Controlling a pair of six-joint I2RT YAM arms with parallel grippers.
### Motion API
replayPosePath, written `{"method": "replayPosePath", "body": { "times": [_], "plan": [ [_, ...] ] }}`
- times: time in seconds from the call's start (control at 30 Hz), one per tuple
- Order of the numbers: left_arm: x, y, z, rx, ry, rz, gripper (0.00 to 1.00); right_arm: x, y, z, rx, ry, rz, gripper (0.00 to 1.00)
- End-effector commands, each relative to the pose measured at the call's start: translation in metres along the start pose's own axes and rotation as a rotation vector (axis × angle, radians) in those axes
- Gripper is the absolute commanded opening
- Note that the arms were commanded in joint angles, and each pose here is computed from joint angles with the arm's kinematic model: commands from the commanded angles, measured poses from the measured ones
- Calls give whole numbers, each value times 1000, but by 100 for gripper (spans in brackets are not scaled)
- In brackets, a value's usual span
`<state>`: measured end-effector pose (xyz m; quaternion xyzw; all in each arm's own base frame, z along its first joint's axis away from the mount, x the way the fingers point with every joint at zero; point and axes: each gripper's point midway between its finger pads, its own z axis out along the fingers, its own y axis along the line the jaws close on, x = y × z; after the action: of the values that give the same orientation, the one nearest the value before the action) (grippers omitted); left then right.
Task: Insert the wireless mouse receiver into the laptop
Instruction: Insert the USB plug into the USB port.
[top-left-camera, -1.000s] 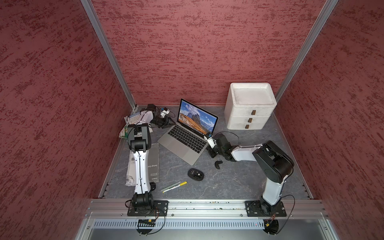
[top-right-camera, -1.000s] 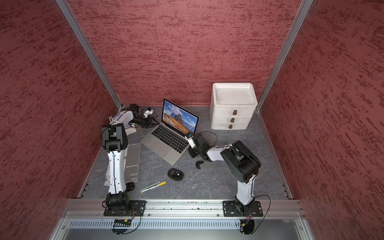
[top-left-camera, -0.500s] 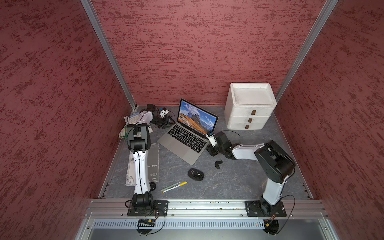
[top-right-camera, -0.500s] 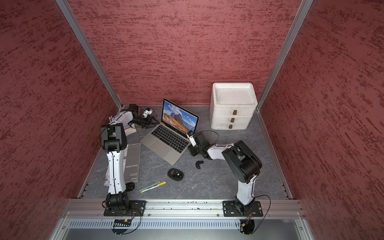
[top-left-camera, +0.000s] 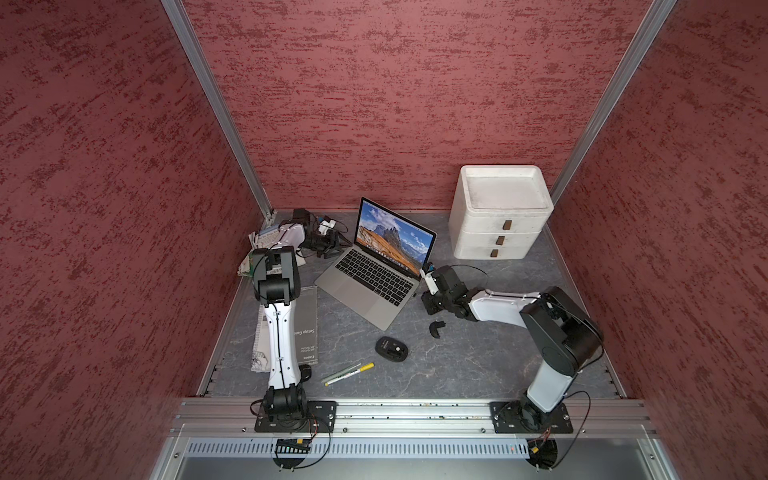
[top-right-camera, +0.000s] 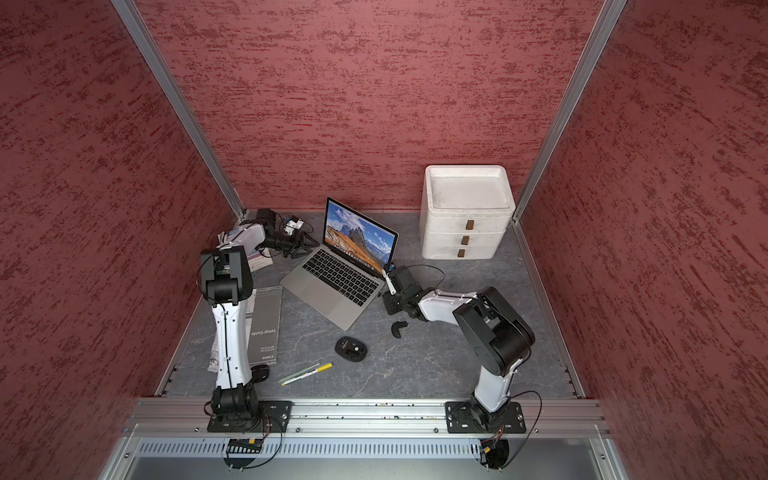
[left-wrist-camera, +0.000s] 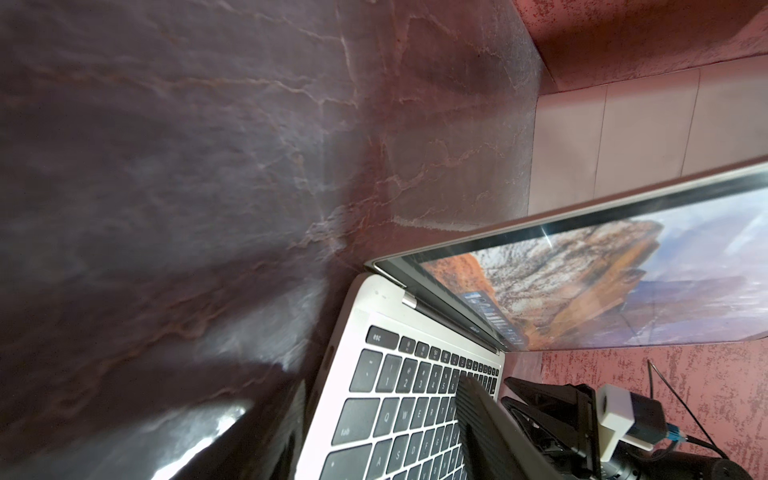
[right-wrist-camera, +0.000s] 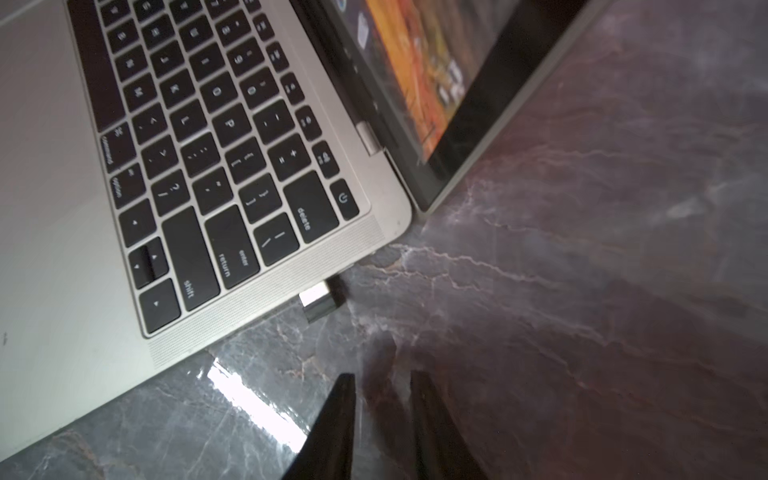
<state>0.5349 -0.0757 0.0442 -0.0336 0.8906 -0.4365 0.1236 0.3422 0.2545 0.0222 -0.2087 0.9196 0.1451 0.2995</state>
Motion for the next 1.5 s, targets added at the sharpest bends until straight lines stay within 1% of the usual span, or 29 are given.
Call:
{"method": "replayPosePath", "body": {
  "times": [0.0,0.17,0.4,0.5,0.63,0.73,0.77,0.83,0.9,0.93,0.97,1.0,1.03,1.13,1.17,1.27,1.33,1.47],
  "plan": [
    [9,-5,1,3,24,-30,63,-5,5,5,-1,8,-11,21],
    [11,-3,2,3,28,-32,63,-2,7,18,-9,41,-30,15],
    [12,-4,2,6,32,-32,63,-5,13,33,-38,38,-34,8],
    [13,-5,1,10,33,-31,63,-9,19,35,-68,25,-10,5],
    [14,-7,2,12,38,-29,63,-10,32,35,-99,9,47,5],
    [10,-8,0,2,15,-12,63,-8,30,36,-74,-3,108,9],
    [8,-7,-3,-11,-7,-5,63,-10,21,31,-21,-16,126,13],
    [0,-18,-14,-26,-63,34,66,-10,3,11,79,-29,150,24],
    [-8,-32,-26,-35,-132,82,69,-9,-12,-16,155,-40,171,40],
    [-16,-43,-37,-42,-185,117,72,-10,-16,-31,181,-45,187,47],
    [-20,-53,-46,-48,-229,141,78,-8,-18,-47,199,-34,211,50],
    [-23,-62,-55,-53,-271,156,82,-3,-19,-58,207,-14,243,51],
    [-23,-67,-61,-59,-306,157,85,3,-18,-69,207,9,287,52],
    [-18,-91,-82,-67,-399,175,88,29,-5,-83,153,118,435,53],
    [-13,-98,-85,-69,-417,179,88,38,1,-83,131,159,483,53],
    [17,-110,-83,-71,-421,177,88,56,17,-79,75,250,577,51],
    [38,-119,-79,-65,-415,173,87,61,21,-75,77,271,572,49],
    [79,-132,-63,-37,-370,167,87,71,28,-59,99,319,478,50]
  ]
}}
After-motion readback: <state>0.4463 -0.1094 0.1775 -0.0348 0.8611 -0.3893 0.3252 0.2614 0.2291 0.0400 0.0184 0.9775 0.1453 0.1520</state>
